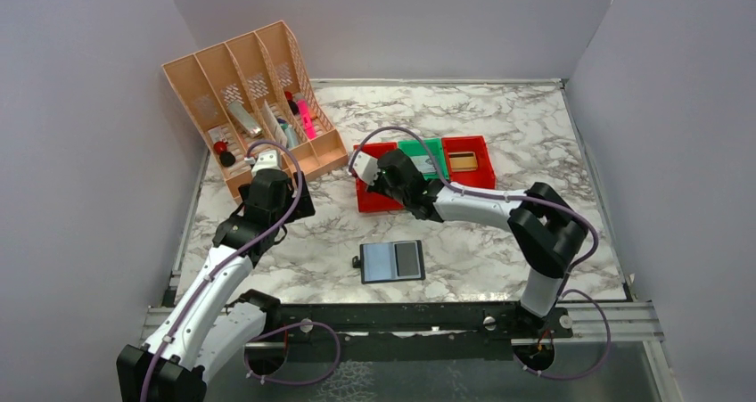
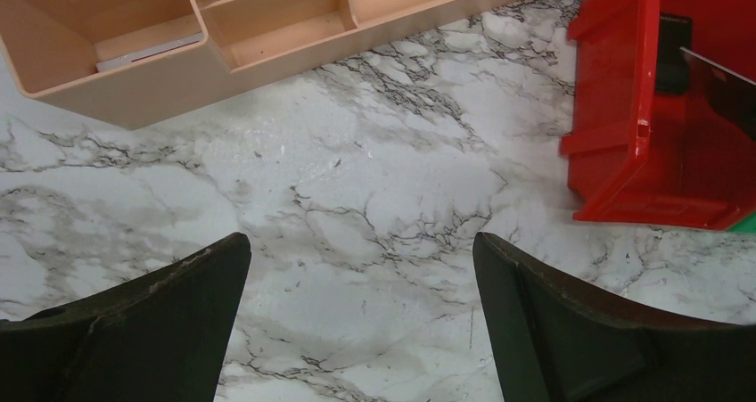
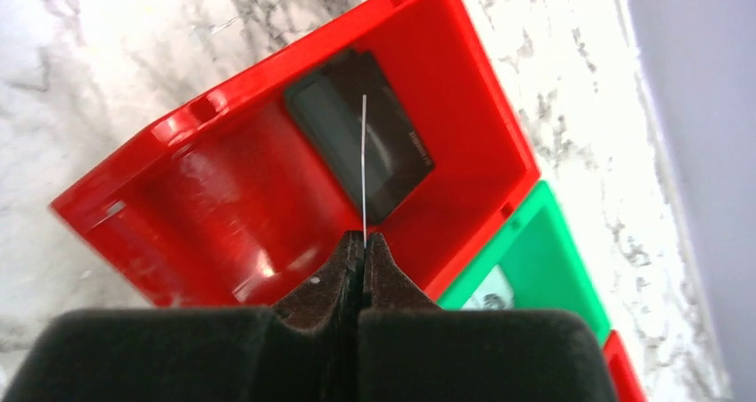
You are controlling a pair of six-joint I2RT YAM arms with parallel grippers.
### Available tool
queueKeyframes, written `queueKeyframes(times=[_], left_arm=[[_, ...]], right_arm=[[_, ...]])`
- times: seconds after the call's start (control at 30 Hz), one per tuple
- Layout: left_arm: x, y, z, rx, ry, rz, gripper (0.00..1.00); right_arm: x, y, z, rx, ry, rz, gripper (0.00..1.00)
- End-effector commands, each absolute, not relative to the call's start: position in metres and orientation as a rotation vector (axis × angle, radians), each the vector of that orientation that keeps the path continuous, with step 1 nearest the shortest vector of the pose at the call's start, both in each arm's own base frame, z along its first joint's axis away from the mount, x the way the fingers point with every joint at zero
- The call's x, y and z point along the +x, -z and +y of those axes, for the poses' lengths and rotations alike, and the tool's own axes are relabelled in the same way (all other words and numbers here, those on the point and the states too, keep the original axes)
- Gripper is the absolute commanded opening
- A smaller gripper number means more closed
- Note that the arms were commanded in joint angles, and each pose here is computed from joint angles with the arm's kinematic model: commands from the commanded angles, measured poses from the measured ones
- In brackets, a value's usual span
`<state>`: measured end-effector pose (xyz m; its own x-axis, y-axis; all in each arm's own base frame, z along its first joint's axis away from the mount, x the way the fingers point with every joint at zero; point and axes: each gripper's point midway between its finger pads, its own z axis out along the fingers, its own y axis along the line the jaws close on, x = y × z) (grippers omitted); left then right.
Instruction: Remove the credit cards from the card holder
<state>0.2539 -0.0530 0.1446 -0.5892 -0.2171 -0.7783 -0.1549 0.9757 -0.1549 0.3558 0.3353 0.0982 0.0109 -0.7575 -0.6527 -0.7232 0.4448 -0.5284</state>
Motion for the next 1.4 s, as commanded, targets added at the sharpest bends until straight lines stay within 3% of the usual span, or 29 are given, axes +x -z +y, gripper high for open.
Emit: queueKeyframes(times=[0.0,0.27,0.87,0.97,1.03,1.07,1.37], left_arm=[[0.257,-0.151,-0.051,-0.253,0.085,2.183,0.99],[0.257,-0.158,-0.046,-0.254,0.064,2.152,0.99],[0.250,-0.182,-0.028,-0.327,0.026,2.022,0.99],[0.251,-0.181,-0.028,-0.320,0.021,2.029,0.99],[0.251,-0.179,-0.029,-0.314,0.023,2.038,0.99],[0.252,-0.179,-0.030,-0.309,0.026,2.043,0.99],[0.252,-0.175,-0.032,-0.298,0.027,2.057,0.99]], right_arm=[[0.387,-0.126,0.344,-1.285,0.188,1.589,0.01],[0.415,-0.101,0.339,-1.363,0.415,1.586,0.01],[0.418,-0.084,0.368,-1.463,0.354,1.401,0.02],[0.422,-0.090,0.371,-1.412,0.348,1.390,0.04],[0.422,-0.092,0.373,-1.394,0.332,1.383,0.17],[0.421,-0.091,0.373,-1.399,0.328,1.380,0.19],[0.410,-0.073,0.371,-1.485,0.305,1.363,0.18]])
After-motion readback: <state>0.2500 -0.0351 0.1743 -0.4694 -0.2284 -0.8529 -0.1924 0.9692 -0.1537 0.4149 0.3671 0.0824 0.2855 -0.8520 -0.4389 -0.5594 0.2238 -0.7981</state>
